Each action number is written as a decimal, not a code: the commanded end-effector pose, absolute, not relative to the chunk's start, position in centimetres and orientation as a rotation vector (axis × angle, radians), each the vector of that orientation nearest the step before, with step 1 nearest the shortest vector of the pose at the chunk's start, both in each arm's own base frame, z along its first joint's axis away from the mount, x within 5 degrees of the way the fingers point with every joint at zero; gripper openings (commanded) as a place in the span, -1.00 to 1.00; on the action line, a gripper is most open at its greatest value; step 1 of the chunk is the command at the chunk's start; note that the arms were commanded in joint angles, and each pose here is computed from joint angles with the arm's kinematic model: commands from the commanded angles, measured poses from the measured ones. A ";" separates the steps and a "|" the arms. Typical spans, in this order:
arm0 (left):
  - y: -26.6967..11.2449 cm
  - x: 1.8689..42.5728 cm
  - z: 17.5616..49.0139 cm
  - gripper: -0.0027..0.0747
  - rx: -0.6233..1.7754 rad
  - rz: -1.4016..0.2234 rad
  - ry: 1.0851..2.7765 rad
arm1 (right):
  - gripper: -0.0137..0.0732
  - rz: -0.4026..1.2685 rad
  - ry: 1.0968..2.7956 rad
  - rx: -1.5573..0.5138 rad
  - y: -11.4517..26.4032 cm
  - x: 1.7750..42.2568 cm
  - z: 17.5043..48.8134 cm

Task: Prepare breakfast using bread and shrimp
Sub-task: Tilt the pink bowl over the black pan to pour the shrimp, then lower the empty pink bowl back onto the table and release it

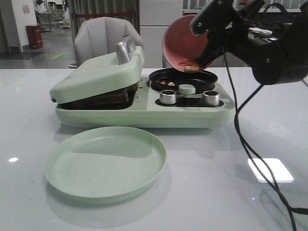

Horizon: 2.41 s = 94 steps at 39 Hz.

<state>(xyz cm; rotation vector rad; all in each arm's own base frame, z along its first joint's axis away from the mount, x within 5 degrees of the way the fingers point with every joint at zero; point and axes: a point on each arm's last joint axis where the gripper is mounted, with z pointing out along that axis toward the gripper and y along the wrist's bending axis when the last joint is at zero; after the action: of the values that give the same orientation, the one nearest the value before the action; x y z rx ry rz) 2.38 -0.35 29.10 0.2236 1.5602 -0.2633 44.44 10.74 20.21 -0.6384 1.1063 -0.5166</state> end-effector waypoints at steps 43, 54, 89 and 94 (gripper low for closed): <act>-0.4 2.3 30.5 -0.64 0.212 -0.294 1.478 | -0.40 0.111 1.020 0.106 7.5 44.8 26.7; -0.4 2.3 30.5 -0.64 0.212 -0.294 1.478 | -0.40 0.200 1.271 0.082 7.8 43.2 32.0; -0.4 2.3 30.5 -0.64 0.212 -0.294 1.478 | -0.40 0.207 2.219 0.122 1.2 32.7 32.9; -0.4 2.3 30.5 -0.64 0.212 -0.294 1.478 | -0.40 0.193 2.298 0.135 0.8 32.1 30.5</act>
<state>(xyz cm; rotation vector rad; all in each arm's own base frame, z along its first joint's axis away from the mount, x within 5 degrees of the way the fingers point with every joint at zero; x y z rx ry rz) 2.38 -0.35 29.10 0.2236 1.5602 -0.2633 32.63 1.36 29.11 0.1233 2.3781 0.2055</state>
